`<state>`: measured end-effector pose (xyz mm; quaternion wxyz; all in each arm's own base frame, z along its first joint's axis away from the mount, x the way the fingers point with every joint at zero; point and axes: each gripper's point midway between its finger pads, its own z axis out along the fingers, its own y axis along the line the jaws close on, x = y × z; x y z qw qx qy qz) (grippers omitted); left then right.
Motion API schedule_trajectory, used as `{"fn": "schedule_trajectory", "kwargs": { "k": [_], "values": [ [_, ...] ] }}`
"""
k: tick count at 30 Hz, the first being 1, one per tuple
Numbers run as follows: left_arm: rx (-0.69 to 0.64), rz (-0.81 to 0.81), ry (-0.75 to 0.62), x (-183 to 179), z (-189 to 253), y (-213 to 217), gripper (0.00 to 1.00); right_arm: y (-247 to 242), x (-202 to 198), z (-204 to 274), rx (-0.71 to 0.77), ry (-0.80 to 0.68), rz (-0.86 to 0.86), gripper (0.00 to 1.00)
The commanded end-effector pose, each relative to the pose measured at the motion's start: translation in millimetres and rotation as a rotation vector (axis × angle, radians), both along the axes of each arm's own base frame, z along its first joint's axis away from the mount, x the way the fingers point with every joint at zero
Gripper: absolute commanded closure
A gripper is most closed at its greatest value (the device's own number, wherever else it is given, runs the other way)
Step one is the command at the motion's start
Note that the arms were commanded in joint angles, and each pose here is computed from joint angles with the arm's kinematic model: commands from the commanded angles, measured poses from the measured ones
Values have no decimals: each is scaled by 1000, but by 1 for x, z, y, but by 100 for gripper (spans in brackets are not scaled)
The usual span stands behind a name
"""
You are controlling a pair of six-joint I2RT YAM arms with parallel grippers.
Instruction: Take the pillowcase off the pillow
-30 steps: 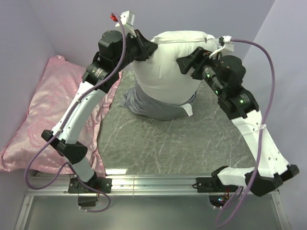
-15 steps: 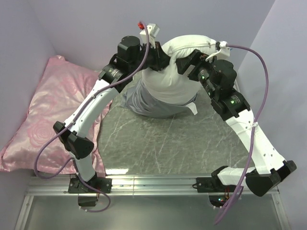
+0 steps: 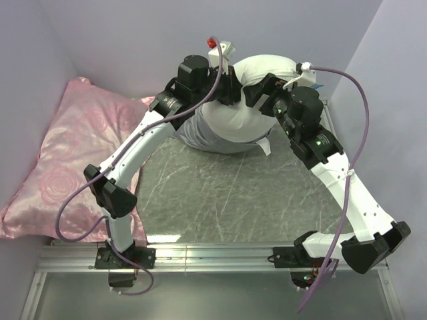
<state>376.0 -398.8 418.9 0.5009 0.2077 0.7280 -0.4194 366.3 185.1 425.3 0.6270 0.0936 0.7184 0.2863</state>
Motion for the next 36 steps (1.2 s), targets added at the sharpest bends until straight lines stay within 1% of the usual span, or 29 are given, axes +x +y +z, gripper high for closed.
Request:
{"fn": "schedule_trajectory", "kwargs": {
  "k": [1,2,4,5,6,7,8,12,13,14,15,16,17,18,19,20,21,22,23,24,25,27,28,29,30,32,33,35,36],
  "values": [
    [125,-218,204,-63,-77,-37,100,49,-10,27,101,-39,182,11],
    [117,-227,192,-68,-73,-35,100,49,-4,23,87,-23,161,12],
    [92,-256,189,-79,-74,-32,100,45,-3,26,74,-22,146,29],
    [53,-276,154,-90,-54,-25,100,45,-3,29,69,-26,145,40],
    [34,-290,152,-95,-56,-25,100,42,-2,35,71,-37,130,73],
    [12,-316,150,-102,-50,-23,100,40,-3,36,62,-31,124,88],
    [-12,-332,129,-110,-38,-19,100,39,-2,39,58,-33,119,99],
    [-24,-290,89,-109,-23,-9,99,21,-12,80,63,-94,71,100],
    [-34,-250,63,-108,-12,-3,95,16,-15,86,63,-99,60,100],
    [-47,-133,27,-92,-1,8,74,10,-20,96,70,-117,49,100],
    [-57,-65,8,-85,3,17,63,3,-27,116,85,-155,41,100],
    [-106,9,-32,-86,28,35,51,-4,-28,119,80,-146,17,100],
    [-132,139,-74,-71,39,53,33,-6,-25,122,75,-141,8,100],
    [-155,205,-99,-68,49,67,29,-13,-31,143,93,-174,2,100],
    [-206,282,-146,-74,73,93,26,-17,-28,140,81,-151,2,100],
    [-208,350,-153,-70,67,106,24,-15,-23,141,84,-146,14,100],
    [-234,484,-157,-62,68,130,23,-18,-26,152,111,-160,20,100],
    [-289,530,-170,-73,78,152,21,-14,-29,157,121,-167,63,100],
    [-261,576,-138,-70,52,158,21,-18,-21,156,123,-162,52,100],
    [-279,682,-120,-65,44,177,21,-22,-25,171,148,-188,52,100],
    [-324,700,-121,-73,45,189,20,-22,-17,167,149,-167,52,100],
    [-301,771,-44,-66,0,198,18,-28,-18,179,189,-177,86,100],
    [-300,776,-21,-66,-11,198,17,-29,-17,181,199,-179,96,100],
    [-260,779,16,-63,-42,196,17,-30,-19,184,210,-187,106,100],
    [-288,784,45,-59,-52,194,17,-32,-21,187,212,-195,106,100],
    [-253,728,94,-55,-93,182,17,-33,-26,192,215,-209,113,100],
    [-296,708,75,-46,-91,180,17,-35,-28,192,217,-204,124,100],
    [-275,641,122,-39,-115,172,16,-38,-31,193,230,-201,134,100],
    [-282,645,131,-28,-119,182,17,-43,-32,195,230,-206,124,100]
  ]
}}
